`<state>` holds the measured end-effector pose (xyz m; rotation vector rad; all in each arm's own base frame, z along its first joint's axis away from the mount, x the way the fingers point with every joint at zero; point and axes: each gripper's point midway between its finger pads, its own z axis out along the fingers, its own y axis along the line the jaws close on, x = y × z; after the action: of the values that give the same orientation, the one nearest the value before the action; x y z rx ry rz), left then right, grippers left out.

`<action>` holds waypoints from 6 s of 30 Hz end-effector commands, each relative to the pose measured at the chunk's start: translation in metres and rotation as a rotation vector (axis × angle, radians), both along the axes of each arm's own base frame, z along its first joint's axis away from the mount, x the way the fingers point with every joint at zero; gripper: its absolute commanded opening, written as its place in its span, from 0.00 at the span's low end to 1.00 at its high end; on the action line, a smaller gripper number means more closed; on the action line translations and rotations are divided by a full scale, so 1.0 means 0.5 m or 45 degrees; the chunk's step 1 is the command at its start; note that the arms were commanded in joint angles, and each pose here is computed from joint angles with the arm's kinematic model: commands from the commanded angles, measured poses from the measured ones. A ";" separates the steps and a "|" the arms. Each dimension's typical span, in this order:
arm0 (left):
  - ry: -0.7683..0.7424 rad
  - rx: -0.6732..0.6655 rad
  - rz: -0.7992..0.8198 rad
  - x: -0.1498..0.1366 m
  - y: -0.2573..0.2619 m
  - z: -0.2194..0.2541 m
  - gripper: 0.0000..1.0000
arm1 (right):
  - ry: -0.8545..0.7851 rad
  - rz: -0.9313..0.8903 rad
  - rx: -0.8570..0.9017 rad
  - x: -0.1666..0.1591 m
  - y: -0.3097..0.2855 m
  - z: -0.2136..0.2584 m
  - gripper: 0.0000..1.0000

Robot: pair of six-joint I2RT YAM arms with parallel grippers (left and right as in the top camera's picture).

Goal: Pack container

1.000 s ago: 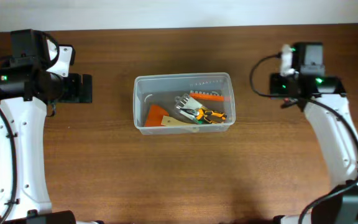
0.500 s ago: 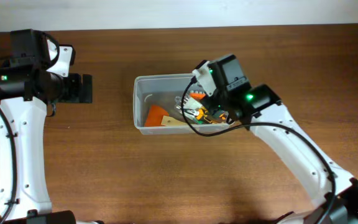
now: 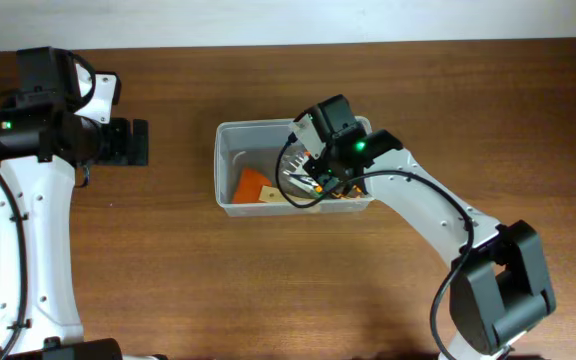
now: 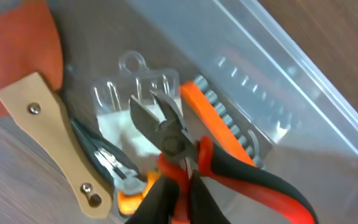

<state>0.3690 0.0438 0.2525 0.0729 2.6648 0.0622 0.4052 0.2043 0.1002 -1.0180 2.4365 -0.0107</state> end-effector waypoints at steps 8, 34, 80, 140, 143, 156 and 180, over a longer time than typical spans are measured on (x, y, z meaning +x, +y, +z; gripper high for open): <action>-0.016 -0.002 0.009 0.005 0.002 0.008 0.99 | 0.075 0.042 0.053 -0.001 0.031 -0.039 0.11; -0.016 -0.002 0.009 0.005 0.002 0.008 0.99 | -0.435 -0.321 0.039 0.100 -0.102 0.364 0.99; -0.016 -0.002 0.009 0.005 0.002 0.008 0.99 | -0.815 -0.739 0.885 -0.448 -0.352 0.484 0.99; -0.016 -0.002 0.008 0.005 0.002 0.008 0.99 | -1.432 -0.863 0.935 -0.325 -0.447 0.228 0.99; -0.016 -0.002 0.008 0.005 0.002 0.008 0.99 | -1.319 -0.901 0.889 -0.320 -0.448 0.181 0.99; -0.016 -0.002 0.008 0.005 0.002 0.008 0.99 | -1.150 -0.951 0.822 -0.320 -0.446 0.112 0.99; -0.016 -0.002 0.008 0.005 0.002 0.008 0.99 | -1.149 -0.951 0.821 -0.320 -0.446 0.111 0.99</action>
<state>0.3693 0.0443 0.2525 0.0720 2.6647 0.0658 0.2456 -0.0193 0.1589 0.2141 1.6274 0.0576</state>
